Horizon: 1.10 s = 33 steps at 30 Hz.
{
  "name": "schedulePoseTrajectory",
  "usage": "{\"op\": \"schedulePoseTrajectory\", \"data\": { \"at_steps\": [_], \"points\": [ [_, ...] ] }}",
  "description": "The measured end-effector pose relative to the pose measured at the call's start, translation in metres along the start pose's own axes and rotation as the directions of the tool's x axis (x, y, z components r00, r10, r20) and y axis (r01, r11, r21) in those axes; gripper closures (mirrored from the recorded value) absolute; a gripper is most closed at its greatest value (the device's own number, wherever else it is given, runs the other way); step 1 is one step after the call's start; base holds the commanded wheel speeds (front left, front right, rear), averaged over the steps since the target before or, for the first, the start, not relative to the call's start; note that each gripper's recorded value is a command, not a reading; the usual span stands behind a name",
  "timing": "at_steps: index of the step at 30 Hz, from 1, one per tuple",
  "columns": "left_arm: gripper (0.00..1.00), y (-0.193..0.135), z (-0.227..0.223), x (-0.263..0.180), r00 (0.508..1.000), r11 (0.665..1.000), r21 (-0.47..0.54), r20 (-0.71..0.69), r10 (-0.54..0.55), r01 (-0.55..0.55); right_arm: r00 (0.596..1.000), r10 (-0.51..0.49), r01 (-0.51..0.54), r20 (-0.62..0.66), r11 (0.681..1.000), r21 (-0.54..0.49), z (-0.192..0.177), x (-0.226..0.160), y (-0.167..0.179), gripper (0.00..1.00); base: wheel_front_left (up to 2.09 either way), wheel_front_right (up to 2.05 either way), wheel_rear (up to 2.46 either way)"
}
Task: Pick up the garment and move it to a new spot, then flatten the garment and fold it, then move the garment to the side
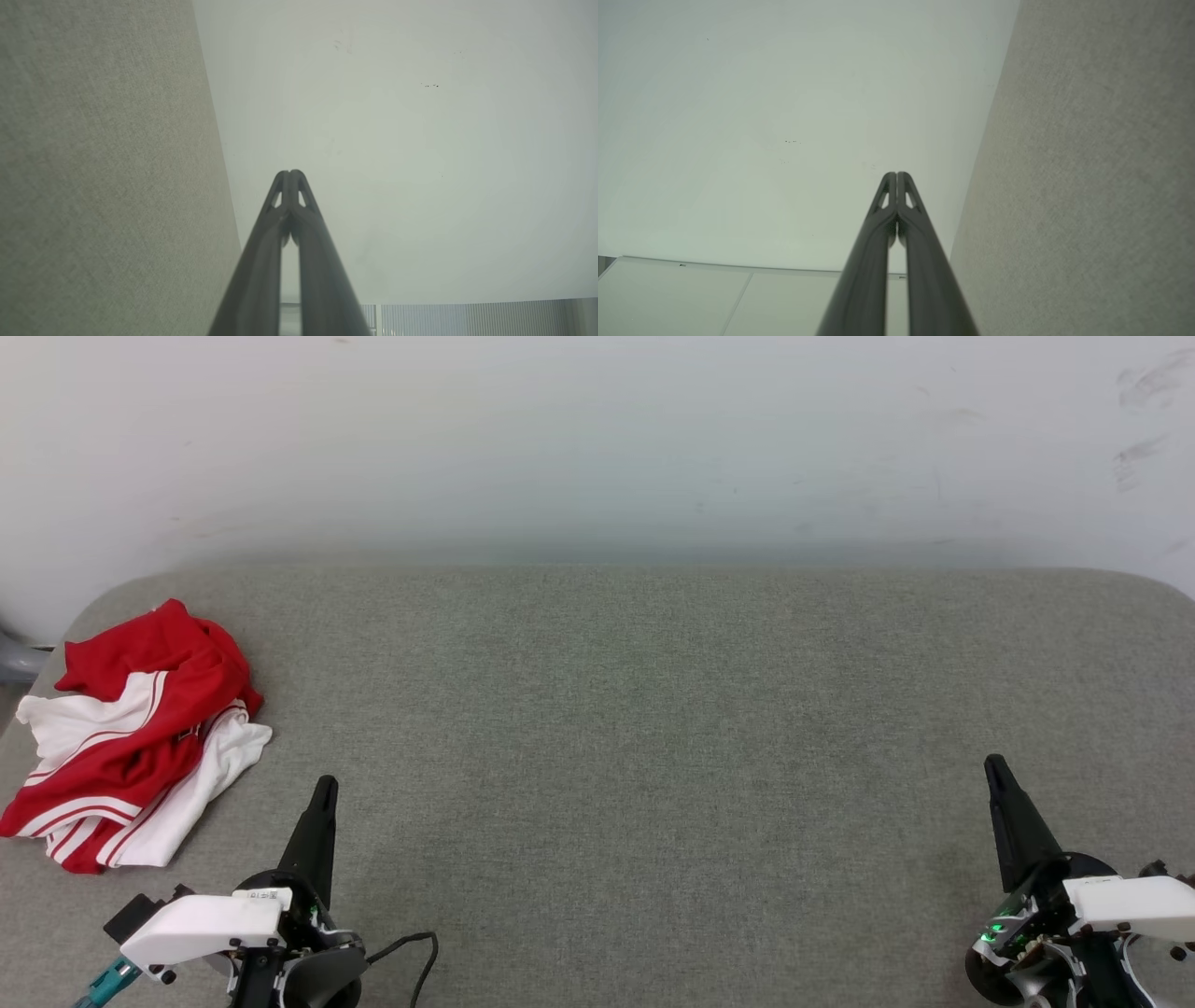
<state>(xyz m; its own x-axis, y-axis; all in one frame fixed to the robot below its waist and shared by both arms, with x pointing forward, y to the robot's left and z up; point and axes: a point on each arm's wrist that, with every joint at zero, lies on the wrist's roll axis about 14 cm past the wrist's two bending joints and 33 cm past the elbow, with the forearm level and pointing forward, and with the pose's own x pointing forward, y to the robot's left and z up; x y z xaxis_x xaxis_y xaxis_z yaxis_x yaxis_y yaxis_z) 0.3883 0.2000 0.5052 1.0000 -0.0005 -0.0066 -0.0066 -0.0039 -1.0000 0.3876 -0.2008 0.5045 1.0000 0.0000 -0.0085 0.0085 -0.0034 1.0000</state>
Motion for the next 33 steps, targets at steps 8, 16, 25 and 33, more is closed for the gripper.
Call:
{"op": "schedulePoseTrajectory", "data": {
  "at_steps": [8,16,25,33],
  "points": [
    [1.00,0.0000,0.0000,0.0000,1.000,1.000,0.000,0.000,0.000,0.000,1.000,0.000,0.000,0.000,1.000,0.000,0.0000,0.0000,0.0000,1.00,0.00,0.00,0.00],
    [1.00,0.0000,0.0000,0.0000,1.000,1.000,0.000,0.000,0.000,0.000,1.000,0.000,0.000,0.000,1.000,0.000,0.0000,0.0000,0.0000,1.00,0.00,0.00,0.00],
    [1.00,0.0000,0.0000,0.0000,1.000,1.000,0.000,0.000,0.000,0.000,1.000,0.000,0.000,0.000,1.000,0.000,0.0000,0.0000,0.0000,1.00,0.00,0.00,0.00],
    [1.00,0.0000,0.0000,0.0000,1.000,1.000,0.000,0.000,0.000,0.000,1.000,0.000,0.000,0.000,1.000,0.000,0.0000,0.0000,0.0000,1.00,0.00,0.00,0.00]
  ]
}}
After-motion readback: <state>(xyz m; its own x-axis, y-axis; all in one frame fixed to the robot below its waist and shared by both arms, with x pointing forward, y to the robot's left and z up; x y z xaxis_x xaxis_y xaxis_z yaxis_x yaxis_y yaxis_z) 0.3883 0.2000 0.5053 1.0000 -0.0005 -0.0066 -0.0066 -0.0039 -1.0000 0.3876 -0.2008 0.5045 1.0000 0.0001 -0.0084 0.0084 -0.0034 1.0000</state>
